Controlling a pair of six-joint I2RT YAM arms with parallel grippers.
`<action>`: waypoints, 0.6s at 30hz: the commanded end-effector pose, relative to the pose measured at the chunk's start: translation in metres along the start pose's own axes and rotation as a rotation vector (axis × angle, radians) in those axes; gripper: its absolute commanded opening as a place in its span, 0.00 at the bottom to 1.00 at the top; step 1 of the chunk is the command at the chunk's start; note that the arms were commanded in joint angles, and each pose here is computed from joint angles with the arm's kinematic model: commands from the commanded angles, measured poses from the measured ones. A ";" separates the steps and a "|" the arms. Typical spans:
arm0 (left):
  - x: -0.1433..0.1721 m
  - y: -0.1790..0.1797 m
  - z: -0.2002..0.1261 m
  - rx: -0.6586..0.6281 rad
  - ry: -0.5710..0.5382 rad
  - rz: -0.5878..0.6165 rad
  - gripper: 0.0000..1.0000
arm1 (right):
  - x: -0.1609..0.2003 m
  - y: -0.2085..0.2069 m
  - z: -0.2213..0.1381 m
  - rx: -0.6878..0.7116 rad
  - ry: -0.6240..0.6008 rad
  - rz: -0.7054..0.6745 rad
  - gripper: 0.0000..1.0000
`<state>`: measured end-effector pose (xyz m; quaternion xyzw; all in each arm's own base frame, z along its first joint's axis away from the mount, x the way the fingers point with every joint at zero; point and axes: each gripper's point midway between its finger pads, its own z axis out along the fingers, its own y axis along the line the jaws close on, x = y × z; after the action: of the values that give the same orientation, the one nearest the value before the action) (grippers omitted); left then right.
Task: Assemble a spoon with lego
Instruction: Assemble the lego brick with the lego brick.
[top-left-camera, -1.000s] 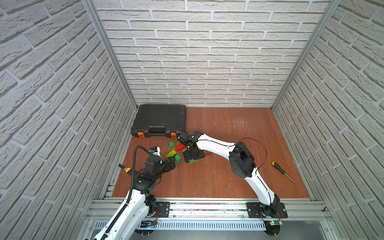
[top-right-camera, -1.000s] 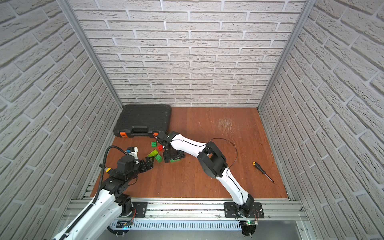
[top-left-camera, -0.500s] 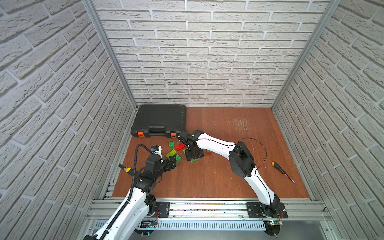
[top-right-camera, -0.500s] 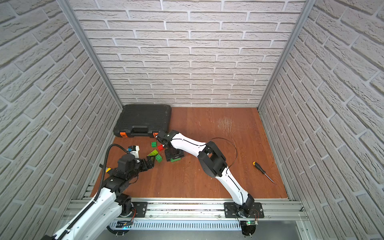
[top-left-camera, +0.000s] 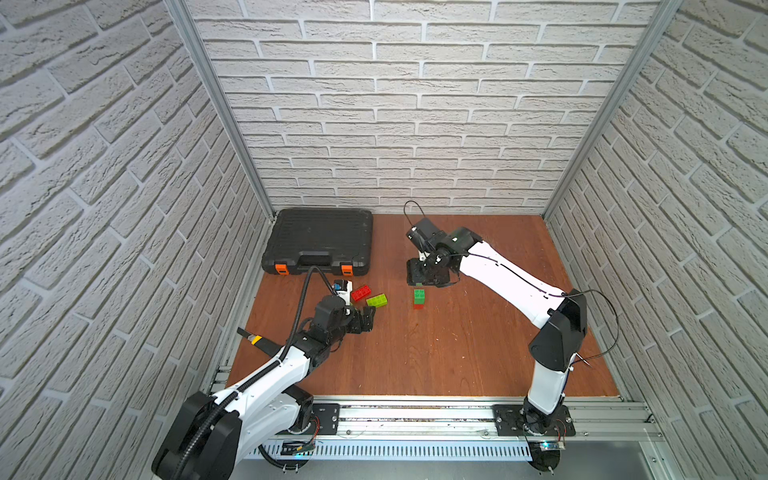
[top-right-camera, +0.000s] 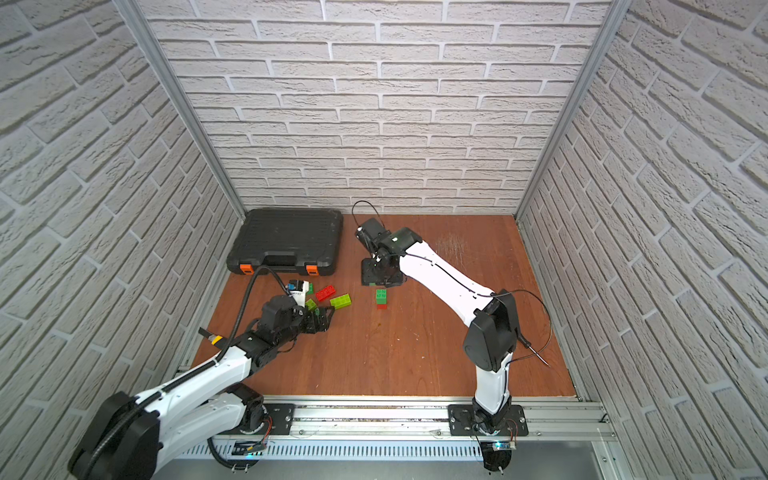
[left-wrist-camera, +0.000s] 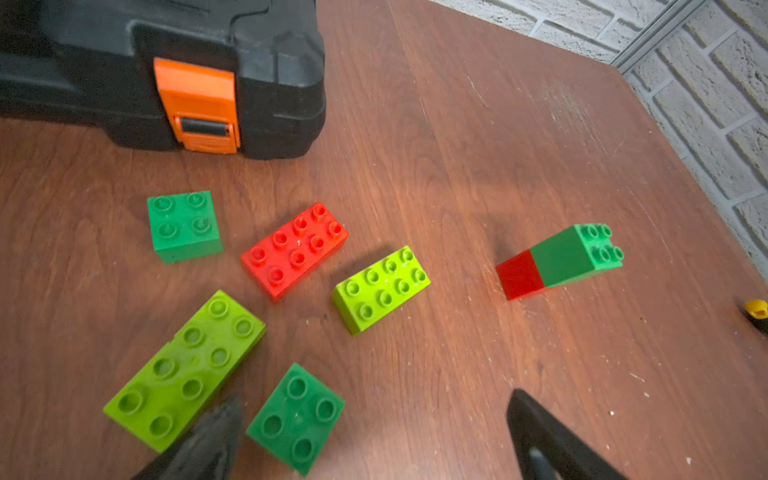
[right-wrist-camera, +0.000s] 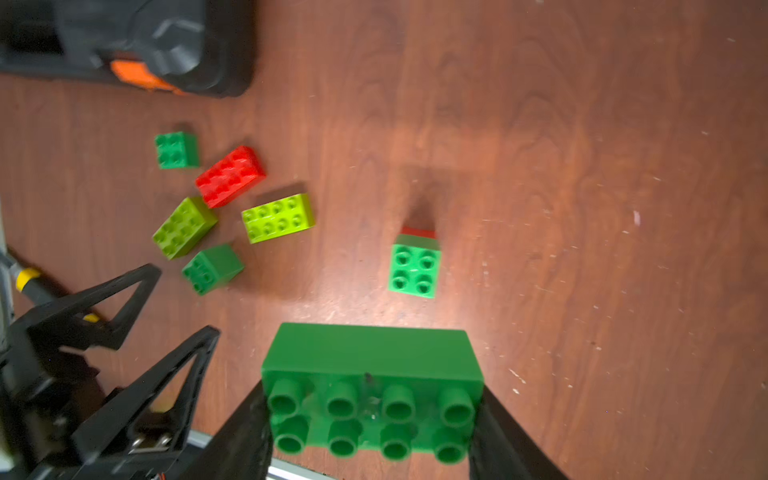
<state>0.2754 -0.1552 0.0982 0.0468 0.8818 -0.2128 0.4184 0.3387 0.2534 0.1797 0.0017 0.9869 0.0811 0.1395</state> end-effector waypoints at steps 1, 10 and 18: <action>-0.028 -0.020 0.003 0.065 -0.089 0.033 0.98 | 0.008 -0.003 0.023 0.004 0.055 0.024 0.54; -0.025 -0.023 0.011 0.076 -0.063 0.052 0.98 | 0.004 0.000 0.050 -0.015 0.102 0.040 0.53; -0.021 -0.023 0.016 0.076 -0.043 0.055 0.98 | 0.007 -0.010 0.066 0.028 0.143 0.040 0.52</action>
<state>0.2834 -0.1708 0.0909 0.0725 0.8830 -0.2194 0.4086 0.3466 0.2550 0.1116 0.0178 0.9956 0.0660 0.0644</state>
